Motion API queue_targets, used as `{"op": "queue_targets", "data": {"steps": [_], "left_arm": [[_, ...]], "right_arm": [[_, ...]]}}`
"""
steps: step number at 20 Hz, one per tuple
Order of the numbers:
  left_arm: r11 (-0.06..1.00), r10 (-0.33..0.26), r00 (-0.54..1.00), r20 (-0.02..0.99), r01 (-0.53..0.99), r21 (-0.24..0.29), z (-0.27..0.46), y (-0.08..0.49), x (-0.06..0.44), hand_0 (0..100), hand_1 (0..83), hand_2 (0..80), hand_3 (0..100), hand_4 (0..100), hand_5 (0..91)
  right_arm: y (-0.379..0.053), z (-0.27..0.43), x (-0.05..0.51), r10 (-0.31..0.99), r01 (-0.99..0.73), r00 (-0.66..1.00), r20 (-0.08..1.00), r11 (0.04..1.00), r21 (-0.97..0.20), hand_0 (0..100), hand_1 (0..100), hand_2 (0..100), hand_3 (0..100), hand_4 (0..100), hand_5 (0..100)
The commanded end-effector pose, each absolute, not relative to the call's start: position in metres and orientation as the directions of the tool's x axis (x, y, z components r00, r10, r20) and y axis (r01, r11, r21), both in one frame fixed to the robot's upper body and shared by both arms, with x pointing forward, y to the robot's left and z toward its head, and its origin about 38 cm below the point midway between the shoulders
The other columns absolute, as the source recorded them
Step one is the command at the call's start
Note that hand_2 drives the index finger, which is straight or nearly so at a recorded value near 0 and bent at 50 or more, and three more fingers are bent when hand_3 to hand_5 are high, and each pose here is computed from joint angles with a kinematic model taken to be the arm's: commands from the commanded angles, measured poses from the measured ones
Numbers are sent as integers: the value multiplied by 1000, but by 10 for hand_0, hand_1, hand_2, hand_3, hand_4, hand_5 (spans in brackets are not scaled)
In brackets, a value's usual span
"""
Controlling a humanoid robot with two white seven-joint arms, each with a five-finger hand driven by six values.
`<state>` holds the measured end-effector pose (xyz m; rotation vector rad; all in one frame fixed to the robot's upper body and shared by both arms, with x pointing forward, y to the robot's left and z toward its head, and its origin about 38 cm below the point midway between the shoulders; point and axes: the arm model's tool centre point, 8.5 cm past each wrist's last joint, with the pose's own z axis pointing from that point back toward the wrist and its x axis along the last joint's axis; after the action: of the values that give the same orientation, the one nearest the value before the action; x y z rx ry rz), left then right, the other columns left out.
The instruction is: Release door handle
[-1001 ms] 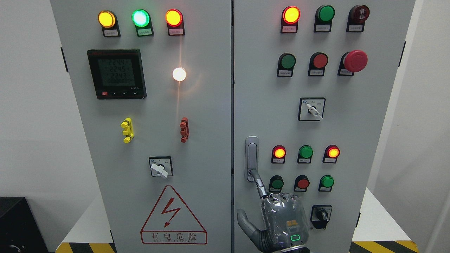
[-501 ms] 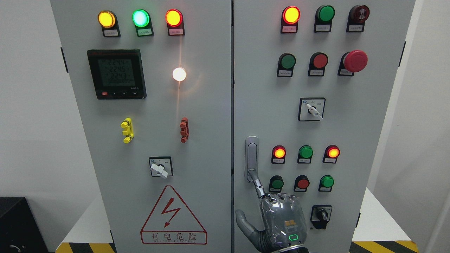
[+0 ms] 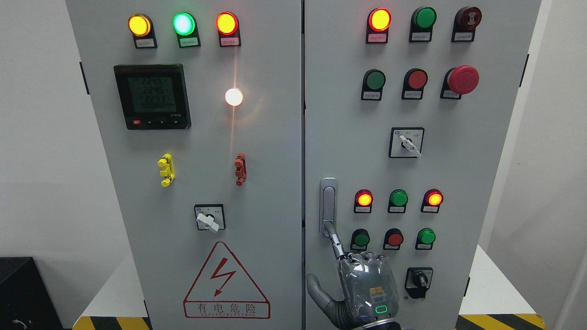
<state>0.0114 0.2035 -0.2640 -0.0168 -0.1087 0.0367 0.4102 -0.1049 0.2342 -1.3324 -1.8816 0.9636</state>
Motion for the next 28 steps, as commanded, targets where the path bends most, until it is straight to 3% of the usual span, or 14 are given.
{"op": "queue_targets", "data": {"steps": [1,28], "left_arm": [[999,34,994,105,-33,-15,-263,205,18,120,556,0,0,0,0],[999,34,994,105,-32,-16,-263,205,18,120,556,0,0,0,0]], "right_arm": [[-105,229,412,955,477,-284,83,216,-852,370,262,32,1000,995,1000],[-105,222,415,957,458,-277,83,208,-864,373,263,41,1000,996,1000]]}}
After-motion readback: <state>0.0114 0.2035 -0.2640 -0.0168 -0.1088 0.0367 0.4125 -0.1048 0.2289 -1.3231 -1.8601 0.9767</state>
